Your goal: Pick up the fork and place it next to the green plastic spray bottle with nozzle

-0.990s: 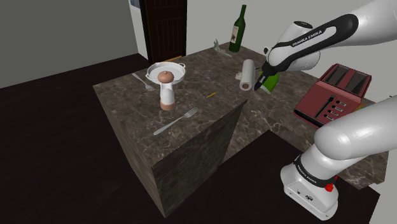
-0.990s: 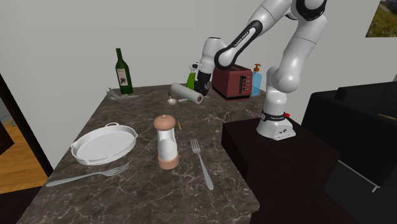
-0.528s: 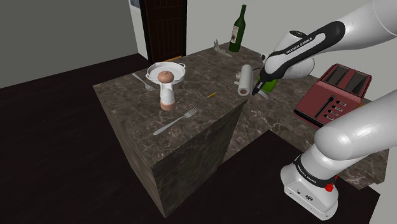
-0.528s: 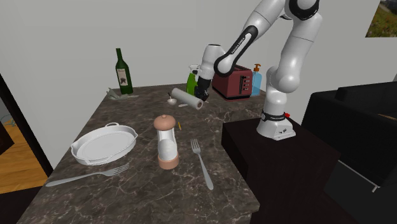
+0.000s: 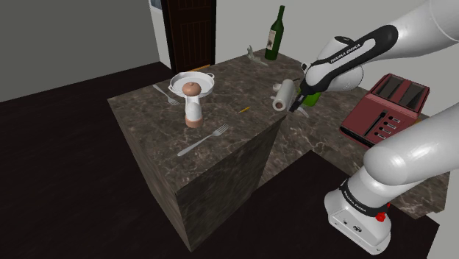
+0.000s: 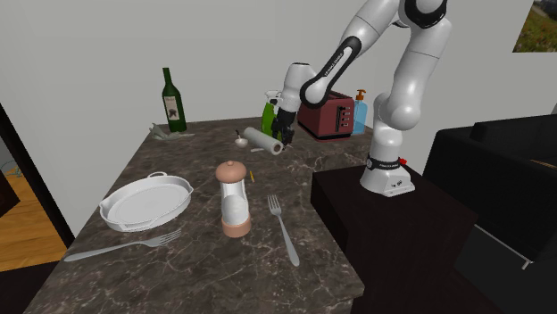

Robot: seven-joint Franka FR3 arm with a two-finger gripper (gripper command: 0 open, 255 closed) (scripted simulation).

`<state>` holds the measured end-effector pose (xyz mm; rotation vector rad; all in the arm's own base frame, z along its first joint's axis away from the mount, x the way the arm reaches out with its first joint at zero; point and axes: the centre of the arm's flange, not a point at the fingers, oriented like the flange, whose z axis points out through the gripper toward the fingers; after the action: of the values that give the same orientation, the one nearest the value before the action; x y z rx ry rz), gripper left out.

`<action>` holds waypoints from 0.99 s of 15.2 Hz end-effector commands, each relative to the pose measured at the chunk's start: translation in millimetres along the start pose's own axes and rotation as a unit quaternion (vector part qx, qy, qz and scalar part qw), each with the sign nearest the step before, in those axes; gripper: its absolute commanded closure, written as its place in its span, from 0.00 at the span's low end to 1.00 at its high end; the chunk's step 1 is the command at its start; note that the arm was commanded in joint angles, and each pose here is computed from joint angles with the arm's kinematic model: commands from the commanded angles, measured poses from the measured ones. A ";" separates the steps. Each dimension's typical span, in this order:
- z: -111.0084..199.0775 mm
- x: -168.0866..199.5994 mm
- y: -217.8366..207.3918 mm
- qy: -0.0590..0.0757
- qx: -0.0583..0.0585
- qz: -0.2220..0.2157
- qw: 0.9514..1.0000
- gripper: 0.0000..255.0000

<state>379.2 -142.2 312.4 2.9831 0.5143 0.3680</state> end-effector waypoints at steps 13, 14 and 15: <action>-50.0 0.0 0.0 0.000 0.000 0.000 1.000 0.00; -50.0 0.0 0.0 0.000 0.000 0.000 1.000 0.00; -50.0 0.0 0.0 0.000 0.000 0.000 1.000 0.00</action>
<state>366.7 -139.7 360.6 2.9830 0.5143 0.3683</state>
